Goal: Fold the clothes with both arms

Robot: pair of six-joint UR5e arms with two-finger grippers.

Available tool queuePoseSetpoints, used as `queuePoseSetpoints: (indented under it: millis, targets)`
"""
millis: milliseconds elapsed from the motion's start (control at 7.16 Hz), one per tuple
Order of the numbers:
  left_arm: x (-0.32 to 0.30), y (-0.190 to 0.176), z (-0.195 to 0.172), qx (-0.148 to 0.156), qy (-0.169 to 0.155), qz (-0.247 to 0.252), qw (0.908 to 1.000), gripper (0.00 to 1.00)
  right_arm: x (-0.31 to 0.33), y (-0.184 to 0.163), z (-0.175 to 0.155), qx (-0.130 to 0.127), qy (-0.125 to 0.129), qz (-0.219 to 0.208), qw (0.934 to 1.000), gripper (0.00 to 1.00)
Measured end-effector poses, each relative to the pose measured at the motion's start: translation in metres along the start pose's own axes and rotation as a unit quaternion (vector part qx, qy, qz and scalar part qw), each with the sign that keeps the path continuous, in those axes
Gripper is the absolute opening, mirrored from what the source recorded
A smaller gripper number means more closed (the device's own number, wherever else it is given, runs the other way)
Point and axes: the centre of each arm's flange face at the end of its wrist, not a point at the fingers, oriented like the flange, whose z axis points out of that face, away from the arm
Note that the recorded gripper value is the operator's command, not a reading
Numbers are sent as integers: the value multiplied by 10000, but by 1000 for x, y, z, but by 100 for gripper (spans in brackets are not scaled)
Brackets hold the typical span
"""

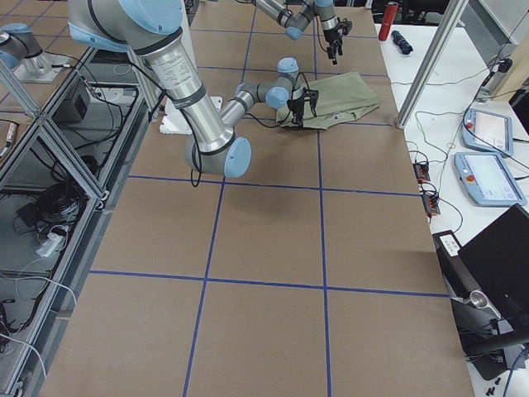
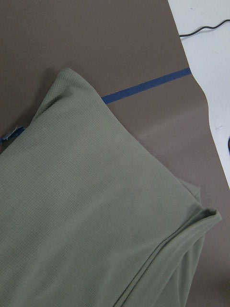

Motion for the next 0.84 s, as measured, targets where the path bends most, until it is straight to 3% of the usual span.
queuePoseSetpoints:
  millis: [279, 559, 698, 838]
  targets:
    - [0, 1, 0, -6, 0, 4, 10000, 100, 50, 71, -35, -16, -8, -20, 10000, 0]
    - [0, 1, 1, -6, 3, 8, 10000, 100, 67, 116, -43, 42, 54, 36, 10000, 0]
    - [0, 1, 1, -9, 8, 10, 10000, 100, 68, 129, -45, 79, 118, 57, 9999, 99]
    - [1, 2, 1, -15, 15, 15, 10000, 100, 69, 138, -47, 109, 172, 71, 9998, 100]
